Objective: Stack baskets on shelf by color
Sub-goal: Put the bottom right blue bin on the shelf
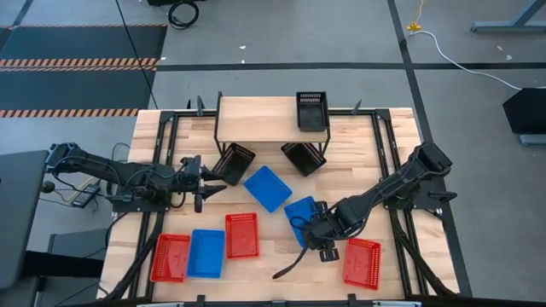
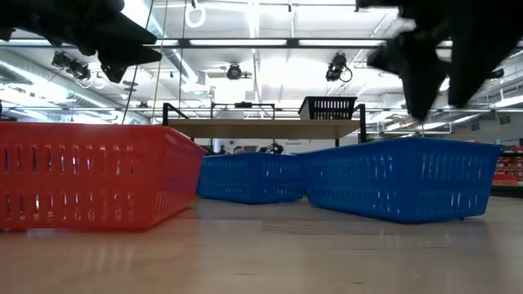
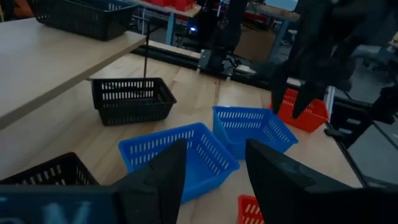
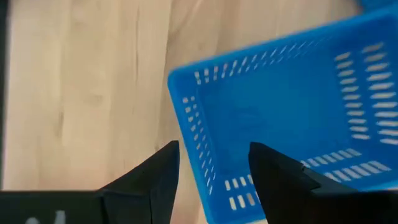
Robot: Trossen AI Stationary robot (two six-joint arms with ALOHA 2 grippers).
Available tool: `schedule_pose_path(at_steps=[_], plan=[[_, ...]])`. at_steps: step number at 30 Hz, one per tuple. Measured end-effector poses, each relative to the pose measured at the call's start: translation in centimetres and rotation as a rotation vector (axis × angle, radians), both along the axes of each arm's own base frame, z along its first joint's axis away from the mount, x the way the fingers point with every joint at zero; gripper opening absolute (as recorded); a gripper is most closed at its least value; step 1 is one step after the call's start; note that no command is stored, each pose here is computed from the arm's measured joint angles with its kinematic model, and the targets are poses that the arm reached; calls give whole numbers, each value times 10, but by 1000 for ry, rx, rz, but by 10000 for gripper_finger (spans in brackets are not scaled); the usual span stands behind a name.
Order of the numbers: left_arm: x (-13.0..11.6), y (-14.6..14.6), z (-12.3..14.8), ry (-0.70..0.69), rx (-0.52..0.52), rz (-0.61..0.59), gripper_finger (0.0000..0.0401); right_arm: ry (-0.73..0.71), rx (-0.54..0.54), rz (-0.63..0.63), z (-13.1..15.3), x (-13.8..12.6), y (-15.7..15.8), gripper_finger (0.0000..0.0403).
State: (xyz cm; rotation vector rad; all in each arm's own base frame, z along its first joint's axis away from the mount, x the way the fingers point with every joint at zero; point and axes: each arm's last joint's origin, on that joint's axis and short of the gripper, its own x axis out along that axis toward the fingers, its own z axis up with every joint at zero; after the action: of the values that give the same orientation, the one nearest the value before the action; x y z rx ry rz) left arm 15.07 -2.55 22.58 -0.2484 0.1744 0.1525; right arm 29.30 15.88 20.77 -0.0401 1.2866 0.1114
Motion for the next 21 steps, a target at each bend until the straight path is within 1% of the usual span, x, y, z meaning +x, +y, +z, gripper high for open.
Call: schedule_pose_path(at_steps=[2,4,7,10,13,17,19,21], plan=[[3,-1,-3,-27,-8,1,172,19,-16,-10,-9,-4,-2,197],[6,-2,-5,-58,-15,0,172,8,-16,-11,-14,-4,-3,197],[10,-3,-8,-51,-30,-2,172,3,-3,-8,-24,-7,-4,197],[13,-5,-10,-52,-54,-1,172,28,14,-2,-33,-11,-6,197],[16,-6,-11,-48,-55,-4,172,34,16,1,-41,-15,-7,197],[16,-6,-9,-70,-60,-5,172,46,20,8,-41,-16,-7,197],[16,-6,-8,-76,-62,-5,172,40,19,26,-36,-16,-4,197],[17,-6,-8,-82,-63,-6,172,5,5,60,-27,-14,0,197]])
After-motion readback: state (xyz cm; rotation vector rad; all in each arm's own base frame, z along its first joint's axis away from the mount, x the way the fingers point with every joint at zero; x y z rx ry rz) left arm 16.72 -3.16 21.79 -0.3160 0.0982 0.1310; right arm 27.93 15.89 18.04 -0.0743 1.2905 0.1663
